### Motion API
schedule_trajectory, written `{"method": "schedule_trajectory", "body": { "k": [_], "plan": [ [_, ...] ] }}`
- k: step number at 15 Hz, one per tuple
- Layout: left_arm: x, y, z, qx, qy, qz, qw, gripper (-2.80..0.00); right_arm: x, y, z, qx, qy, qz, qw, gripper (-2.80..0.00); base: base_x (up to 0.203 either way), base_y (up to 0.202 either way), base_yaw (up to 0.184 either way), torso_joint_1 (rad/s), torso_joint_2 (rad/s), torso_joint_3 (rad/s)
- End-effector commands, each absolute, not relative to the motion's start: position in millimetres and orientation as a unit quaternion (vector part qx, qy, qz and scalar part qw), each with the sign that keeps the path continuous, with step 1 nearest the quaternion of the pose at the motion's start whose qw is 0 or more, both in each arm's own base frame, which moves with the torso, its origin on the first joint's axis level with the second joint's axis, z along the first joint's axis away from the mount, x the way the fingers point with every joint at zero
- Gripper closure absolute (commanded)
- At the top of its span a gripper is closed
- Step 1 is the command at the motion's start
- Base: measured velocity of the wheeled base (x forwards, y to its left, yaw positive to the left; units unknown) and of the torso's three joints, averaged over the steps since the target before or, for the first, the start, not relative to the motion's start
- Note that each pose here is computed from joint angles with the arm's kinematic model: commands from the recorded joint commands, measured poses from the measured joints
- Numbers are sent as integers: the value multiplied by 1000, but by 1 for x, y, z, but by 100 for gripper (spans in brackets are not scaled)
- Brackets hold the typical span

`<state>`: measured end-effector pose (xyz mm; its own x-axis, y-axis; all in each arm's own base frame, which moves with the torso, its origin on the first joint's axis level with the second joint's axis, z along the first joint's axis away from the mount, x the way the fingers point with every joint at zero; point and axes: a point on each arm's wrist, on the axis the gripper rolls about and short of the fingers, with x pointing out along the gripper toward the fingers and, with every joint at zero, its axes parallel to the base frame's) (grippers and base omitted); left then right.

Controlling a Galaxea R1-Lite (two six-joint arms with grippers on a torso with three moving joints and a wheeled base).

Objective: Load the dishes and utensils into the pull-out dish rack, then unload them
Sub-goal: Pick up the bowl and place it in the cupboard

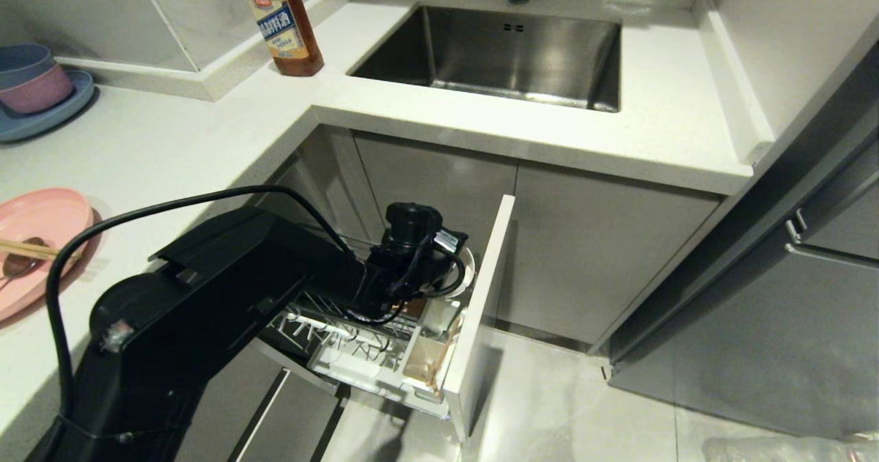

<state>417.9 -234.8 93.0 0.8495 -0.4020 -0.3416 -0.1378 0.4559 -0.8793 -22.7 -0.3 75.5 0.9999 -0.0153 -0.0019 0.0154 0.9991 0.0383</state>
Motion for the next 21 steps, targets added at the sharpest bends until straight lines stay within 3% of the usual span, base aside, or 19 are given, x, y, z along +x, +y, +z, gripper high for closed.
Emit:
{"method": "schedule_trajectory", "body": {
  "k": [1, 10, 21],
  "plan": [
    [418, -235, 94, -519, 260, -82, 810, 0, -23, 0, 75, 19, 1, -8, 1000, 0, 0, 0, 0, 0, 0, 0],
    [416, -235, 97, -519, 258, -82, 810, 0, -22, 0, 75, 19, 2, -8, 1000, 0, 0, 0, 0, 0, 0, 0],
    [390, -218, 153, -519, 210, -90, 823, 0, -23, 0, 75, 19, 2, -8, 1000, 0, 0, 0, 0, 0, 0, 0]
  ]
}}
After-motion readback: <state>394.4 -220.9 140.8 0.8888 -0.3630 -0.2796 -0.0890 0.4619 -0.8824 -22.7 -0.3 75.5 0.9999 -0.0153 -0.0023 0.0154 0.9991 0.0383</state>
